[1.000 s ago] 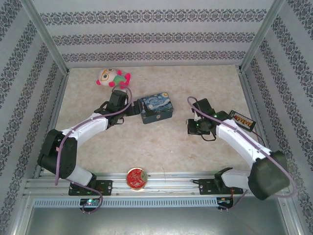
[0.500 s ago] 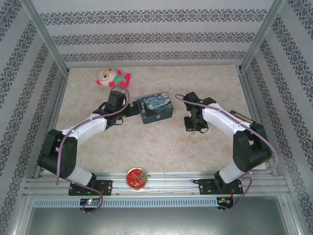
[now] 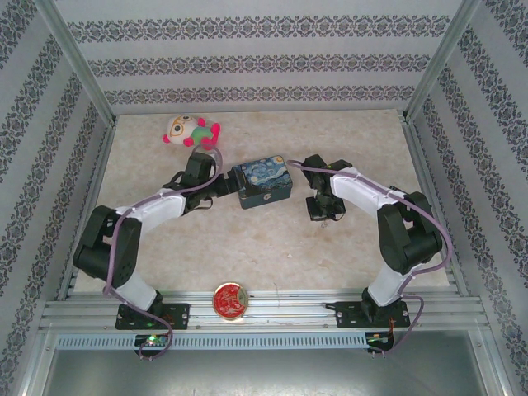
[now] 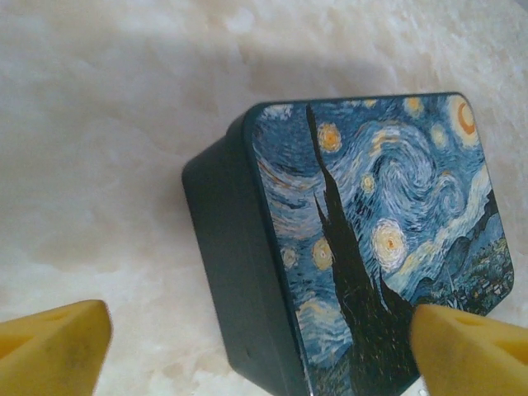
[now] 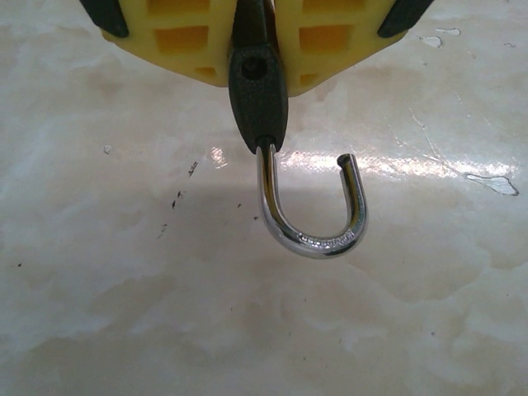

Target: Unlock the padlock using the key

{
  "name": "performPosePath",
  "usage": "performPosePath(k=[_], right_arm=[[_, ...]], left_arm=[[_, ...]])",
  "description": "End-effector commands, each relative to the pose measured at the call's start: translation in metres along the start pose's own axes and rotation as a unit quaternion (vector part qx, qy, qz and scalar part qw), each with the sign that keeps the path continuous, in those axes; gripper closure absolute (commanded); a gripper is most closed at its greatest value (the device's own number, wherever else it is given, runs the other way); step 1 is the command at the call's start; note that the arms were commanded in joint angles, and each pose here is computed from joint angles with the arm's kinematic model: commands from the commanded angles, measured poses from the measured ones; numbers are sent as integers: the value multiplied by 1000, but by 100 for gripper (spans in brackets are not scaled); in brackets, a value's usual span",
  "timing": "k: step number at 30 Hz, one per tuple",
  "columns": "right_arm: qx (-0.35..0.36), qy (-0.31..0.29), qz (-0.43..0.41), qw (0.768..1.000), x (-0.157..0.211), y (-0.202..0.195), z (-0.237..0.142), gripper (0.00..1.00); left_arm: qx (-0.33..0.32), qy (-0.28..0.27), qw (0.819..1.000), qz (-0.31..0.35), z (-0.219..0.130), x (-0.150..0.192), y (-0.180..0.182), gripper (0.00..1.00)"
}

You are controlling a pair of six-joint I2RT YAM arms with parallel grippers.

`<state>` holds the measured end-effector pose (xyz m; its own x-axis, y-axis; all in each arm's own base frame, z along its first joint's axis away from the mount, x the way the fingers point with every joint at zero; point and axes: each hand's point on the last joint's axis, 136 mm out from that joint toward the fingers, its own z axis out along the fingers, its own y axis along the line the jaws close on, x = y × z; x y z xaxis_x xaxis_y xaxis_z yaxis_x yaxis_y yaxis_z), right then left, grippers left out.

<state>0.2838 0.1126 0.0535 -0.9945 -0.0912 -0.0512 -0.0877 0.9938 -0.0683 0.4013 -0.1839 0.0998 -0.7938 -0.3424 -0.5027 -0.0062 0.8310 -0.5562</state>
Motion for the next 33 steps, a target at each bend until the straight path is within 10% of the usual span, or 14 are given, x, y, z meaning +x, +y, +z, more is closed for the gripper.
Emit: performPosePath(k=[1,18,33], right_arm=[[17,-1,-12,1000,1,-3,-6,99],[34,11,-9,999,5,-5,2,99],[81,27,11,996,-6,-13,18,97]], left_arm=[[50,-11,999,-6,7,-20,-22,14],[132,21,991,-17,52,-35,-55,31],[127,1,991,-47,35,-30,-47,22]])
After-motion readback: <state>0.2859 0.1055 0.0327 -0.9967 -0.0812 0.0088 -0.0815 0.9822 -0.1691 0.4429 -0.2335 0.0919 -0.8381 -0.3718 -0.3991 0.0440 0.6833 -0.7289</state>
